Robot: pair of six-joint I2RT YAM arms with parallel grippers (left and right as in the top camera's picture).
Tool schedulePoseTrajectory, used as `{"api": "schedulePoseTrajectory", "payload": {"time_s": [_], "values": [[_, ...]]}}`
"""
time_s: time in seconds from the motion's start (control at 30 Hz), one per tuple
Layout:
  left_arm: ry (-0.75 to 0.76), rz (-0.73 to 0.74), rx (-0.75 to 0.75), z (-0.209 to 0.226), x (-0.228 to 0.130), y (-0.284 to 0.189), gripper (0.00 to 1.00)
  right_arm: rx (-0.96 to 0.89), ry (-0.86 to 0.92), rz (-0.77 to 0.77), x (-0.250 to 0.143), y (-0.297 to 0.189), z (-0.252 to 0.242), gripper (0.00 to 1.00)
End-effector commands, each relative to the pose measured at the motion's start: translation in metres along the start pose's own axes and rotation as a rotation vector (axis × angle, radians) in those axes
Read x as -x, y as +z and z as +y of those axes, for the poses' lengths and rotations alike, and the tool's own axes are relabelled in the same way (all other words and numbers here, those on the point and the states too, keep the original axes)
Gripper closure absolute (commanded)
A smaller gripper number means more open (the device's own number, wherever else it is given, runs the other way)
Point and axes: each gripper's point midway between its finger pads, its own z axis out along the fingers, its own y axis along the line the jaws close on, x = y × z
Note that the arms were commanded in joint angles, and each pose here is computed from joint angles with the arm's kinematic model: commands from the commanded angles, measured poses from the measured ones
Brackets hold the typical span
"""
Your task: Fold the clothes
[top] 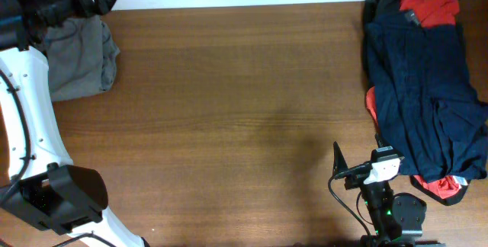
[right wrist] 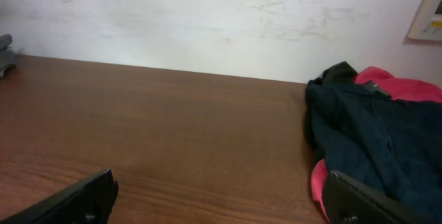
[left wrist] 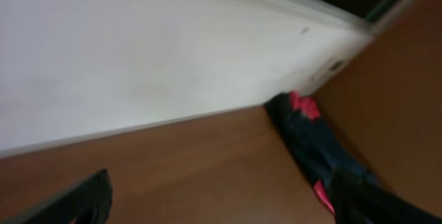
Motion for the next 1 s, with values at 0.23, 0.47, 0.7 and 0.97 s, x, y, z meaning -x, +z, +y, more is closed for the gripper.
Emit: {"api": "schedulePoseTrajectory", "payload": {"time_s": [0.23,0.47,0.7,0.97], "values": [[0.206,-0.029,0.730,-0.037,-0.014,-0.012,0.01,-0.011,0.012,-0.002,-0.003,0.000,-0.002,0.01],[0.244,-0.121,0.595,-0.059,-0.064,-0.021,0.01,-0.011,0.012,-0.002,-0.003,0.000,-0.002,0.01],[0.268,-0.210,0.604,-0.048,-0.143,-0.049,0.01,-0.011,0.012,-0.001,-0.003,0.000,-0.002,0.01],[0.297,-0.327,0.599,-0.048,-0.221,-0.089,0.01,-0.011,0.012,-0.002,-0.003,0.000,-0.002,0.01]]}}
